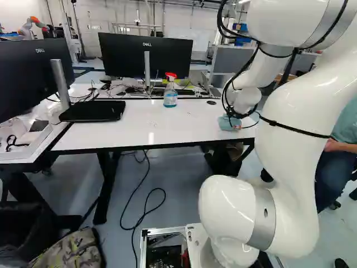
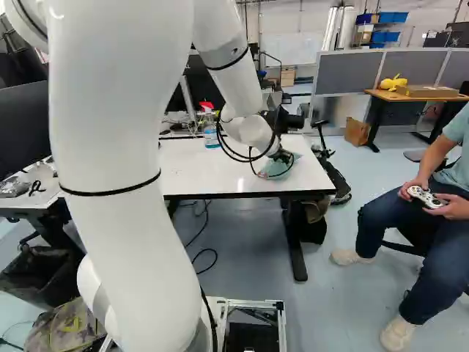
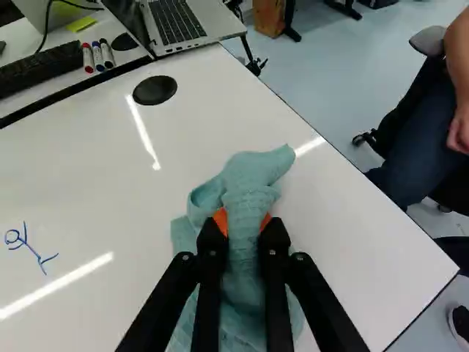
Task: Clean the table with the green towel
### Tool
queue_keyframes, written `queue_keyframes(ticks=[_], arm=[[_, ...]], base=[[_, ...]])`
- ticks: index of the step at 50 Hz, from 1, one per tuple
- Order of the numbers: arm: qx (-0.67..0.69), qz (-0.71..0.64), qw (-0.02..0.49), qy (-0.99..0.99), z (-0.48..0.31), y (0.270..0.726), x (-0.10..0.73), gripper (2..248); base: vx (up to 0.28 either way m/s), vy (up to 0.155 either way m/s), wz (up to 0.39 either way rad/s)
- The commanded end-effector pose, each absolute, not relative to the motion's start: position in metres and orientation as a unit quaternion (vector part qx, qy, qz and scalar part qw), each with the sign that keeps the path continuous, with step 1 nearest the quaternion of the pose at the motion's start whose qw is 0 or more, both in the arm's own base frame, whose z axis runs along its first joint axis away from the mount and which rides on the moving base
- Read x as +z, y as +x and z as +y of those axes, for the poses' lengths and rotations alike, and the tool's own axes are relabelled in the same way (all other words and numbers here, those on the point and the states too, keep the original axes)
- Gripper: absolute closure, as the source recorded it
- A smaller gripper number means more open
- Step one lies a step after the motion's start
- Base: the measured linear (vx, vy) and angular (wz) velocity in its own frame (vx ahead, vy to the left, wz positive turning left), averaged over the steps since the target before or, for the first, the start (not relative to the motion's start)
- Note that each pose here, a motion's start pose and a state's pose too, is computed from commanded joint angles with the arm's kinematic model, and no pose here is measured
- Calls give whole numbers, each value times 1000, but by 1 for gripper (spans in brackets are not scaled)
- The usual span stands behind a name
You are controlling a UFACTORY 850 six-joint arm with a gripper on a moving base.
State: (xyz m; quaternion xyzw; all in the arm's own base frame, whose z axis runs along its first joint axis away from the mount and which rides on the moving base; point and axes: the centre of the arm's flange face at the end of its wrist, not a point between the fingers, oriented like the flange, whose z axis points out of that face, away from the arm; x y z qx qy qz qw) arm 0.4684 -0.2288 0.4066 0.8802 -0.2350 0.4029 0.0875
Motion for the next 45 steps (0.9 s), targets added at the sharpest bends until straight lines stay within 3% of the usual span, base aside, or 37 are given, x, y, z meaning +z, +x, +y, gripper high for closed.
queue_keyframes(ticks=[45], arm=[[455,-193,79,866,-210,543,430,193]], base=[[0,0,0]])
